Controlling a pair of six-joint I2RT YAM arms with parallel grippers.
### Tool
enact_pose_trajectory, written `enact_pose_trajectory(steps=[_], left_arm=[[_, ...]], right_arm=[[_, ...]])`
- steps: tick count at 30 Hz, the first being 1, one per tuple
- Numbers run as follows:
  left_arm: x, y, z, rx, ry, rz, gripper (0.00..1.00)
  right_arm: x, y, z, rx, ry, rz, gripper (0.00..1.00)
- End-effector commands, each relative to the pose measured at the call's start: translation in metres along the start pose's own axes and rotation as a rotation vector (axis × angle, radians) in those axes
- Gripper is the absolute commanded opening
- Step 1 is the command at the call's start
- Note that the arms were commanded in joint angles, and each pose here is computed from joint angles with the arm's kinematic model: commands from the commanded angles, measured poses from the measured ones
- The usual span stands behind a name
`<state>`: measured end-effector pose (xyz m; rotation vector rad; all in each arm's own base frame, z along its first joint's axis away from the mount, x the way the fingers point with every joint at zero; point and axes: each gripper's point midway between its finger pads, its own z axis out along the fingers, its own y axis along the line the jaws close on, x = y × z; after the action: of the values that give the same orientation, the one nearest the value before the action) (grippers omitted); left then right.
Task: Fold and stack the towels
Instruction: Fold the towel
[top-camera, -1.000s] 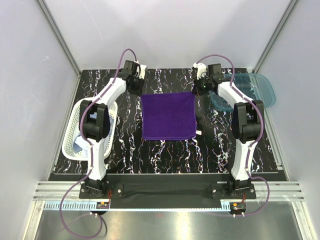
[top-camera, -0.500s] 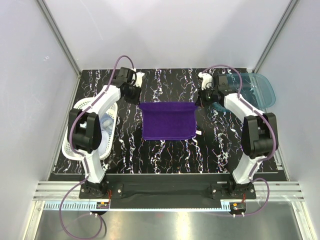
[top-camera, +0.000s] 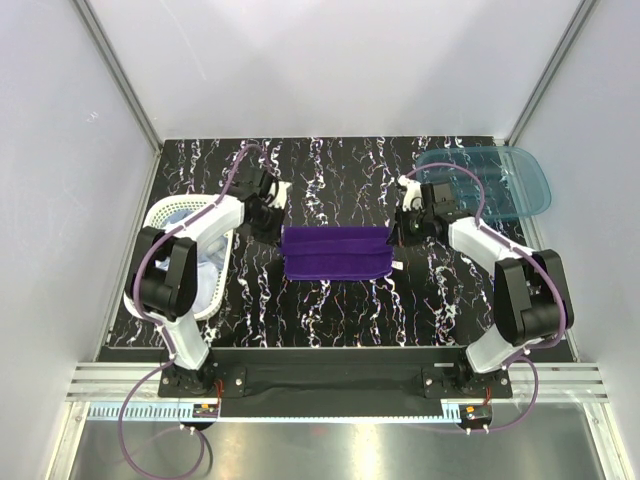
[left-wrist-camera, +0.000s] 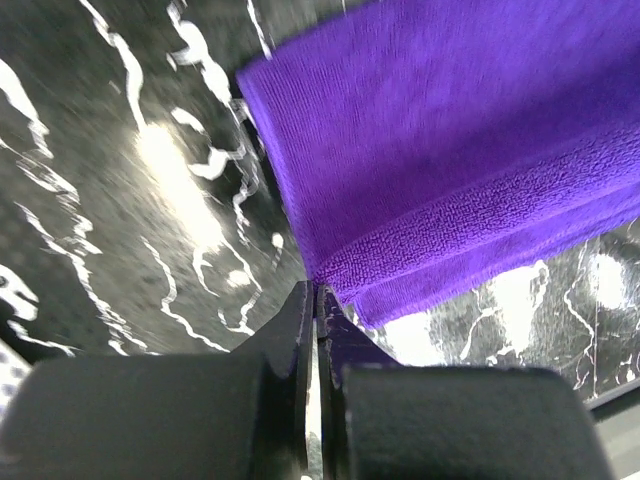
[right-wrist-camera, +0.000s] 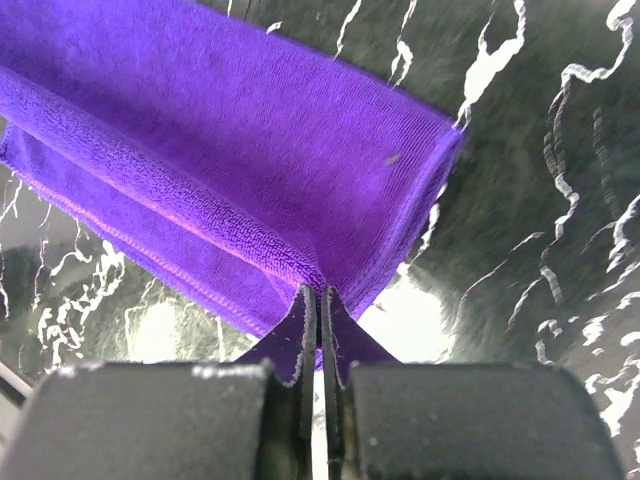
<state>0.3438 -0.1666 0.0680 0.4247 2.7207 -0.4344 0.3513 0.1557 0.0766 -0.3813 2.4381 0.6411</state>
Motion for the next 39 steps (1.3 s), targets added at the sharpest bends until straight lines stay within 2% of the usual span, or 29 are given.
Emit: enact_pose_trajectory(steps=[1, 8, 15, 17, 19, 22, 23, 26, 30, 35, 39], left_arm=[[0.004, -0.003, -0.007, -0.013, -0.01, -0.026, 0.0], [0.016, -0.023, -0.015, 0.048, -0.022, -0.039, 0.0], [0.052, -0.025, -0.005, 0.049, 0.105, -0.058, 0.03], [0.061, -0.032, -0.005, 0.062, 0.134, -0.046, 0.11], [0.064, -0.039, -0.011, 0.08, 0.131, -0.053, 0.29], [0.059, -0.05, -0.025, 0.13, 0.09, -0.05, 0.34], [0.059, -0.053, -0.029, 0.145, 0.079, -0.051, 0.43], [0.049, -0.053, -0.038, 0.122, 0.034, -0.077, 0.52], [0.049, -0.043, -0.028, 0.055, 0.026, -0.17, 0.57], [0.055, -0.036, -0.003, 0.021, -0.002, -0.305, 0.57], [0.055, -0.029, 0.017, -0.003, -0.029, -0.375, 0.58]], right_arm=[[-0.004, 0.008, -0.007, 0.042, -0.039, 0.048, 0.01], [0.018, 0.006, -0.016, 0.114, -0.001, 0.07, 0.01], [0.027, 0.003, -0.024, 0.162, 0.014, 0.119, 0.03], [0.03, 0.003, -0.026, 0.168, 0.012, 0.145, 0.13], [0.038, 0.006, -0.027, 0.164, 0.037, 0.17, 0.25], [0.041, 0.014, -0.036, 0.16, 0.06, 0.201, 0.3], [0.033, 0.013, -0.041, 0.18, 0.043, 0.212, 0.32], [0.022, 0.014, -0.05, 0.22, 0.029, 0.279, 0.37], [0.016, 0.012, -0.047, 0.26, 0.02, 0.397, 0.4], [0.035, -0.003, -0.032, 0.353, 0.067, 0.52, 0.42], [0.052, -0.005, -0.014, 0.342, 0.09, 0.563, 0.43]])
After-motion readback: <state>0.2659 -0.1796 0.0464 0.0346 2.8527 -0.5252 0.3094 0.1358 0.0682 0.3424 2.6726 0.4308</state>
